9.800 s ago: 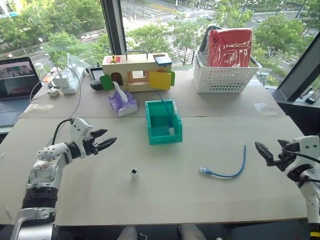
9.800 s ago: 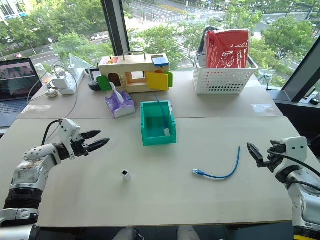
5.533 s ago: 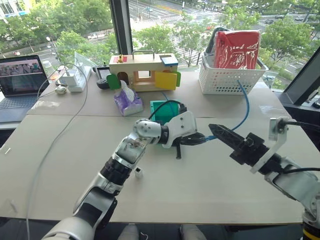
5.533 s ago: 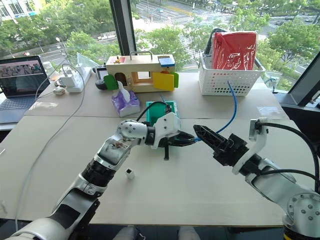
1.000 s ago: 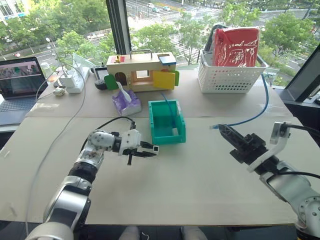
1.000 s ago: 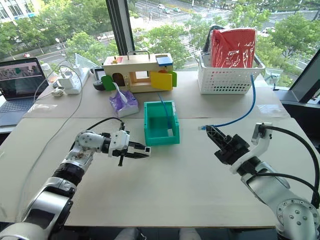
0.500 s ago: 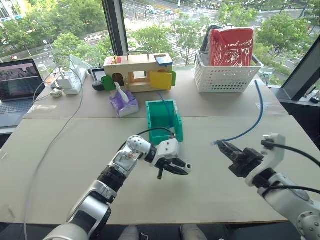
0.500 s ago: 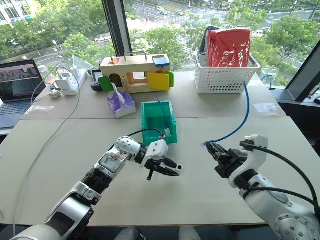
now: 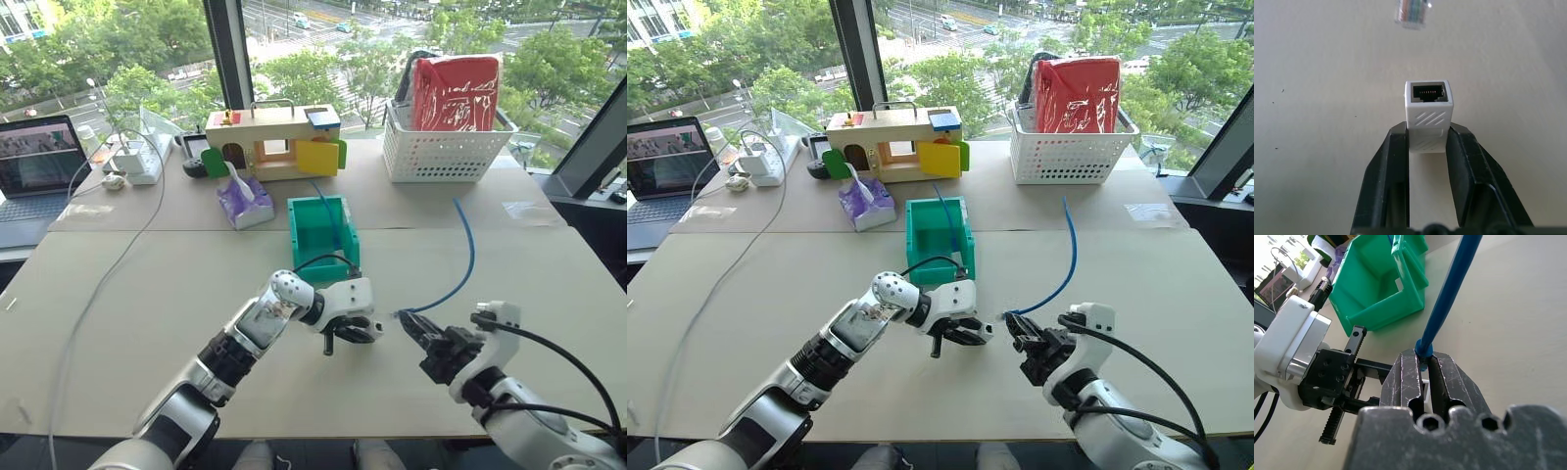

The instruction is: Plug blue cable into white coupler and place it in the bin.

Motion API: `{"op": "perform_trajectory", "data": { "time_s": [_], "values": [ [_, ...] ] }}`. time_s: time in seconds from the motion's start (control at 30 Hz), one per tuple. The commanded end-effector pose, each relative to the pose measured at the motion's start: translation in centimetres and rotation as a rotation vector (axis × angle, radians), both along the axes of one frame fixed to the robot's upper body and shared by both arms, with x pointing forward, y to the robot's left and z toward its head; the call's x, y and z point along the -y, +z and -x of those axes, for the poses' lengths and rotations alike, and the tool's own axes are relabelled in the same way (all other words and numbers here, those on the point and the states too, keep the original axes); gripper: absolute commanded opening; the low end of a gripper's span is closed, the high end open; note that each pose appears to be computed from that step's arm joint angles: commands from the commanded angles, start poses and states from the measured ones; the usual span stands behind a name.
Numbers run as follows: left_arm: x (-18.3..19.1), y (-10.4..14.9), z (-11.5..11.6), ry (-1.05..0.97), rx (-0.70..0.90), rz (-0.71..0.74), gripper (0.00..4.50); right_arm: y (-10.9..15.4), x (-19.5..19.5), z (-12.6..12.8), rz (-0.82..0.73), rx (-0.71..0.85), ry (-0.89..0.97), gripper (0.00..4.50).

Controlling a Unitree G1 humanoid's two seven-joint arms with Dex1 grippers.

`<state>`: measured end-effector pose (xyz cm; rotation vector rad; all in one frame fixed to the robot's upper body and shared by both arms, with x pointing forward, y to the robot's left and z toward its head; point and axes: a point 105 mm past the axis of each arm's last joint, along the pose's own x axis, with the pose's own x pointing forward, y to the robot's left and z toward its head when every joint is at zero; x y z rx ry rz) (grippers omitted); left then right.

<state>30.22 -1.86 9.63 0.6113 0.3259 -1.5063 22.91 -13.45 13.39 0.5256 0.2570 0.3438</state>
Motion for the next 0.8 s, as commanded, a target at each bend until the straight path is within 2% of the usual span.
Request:
{"op": "perform_trajectory", "data": {
  "time_s": [0.03,0.3,0.6,0.8],
  "values": [
    [0.1,0.1,0.2,0.043,0.003,0.015,0.69,1.1,-1.3,0.4,-0.061,0.043,0.018,0.0],
    [0.2,0.1,-0.1,0.072,0.014,0.023,0.69,0.4,-2.0,0.0,-0.076,0.018,0.035,0.0],
    [0.4,0.0,-0.4,0.087,0.025,0.035,0.69,-0.7,-0.6,-0.4,-0.112,-0.01,-0.02,0.0],
    [0.4,-0.1,-0.4,0.089,0.024,0.037,0.69,-0.6,0.0,-0.5,-0.136,0.002,-0.045,0.0]
  ]
}}
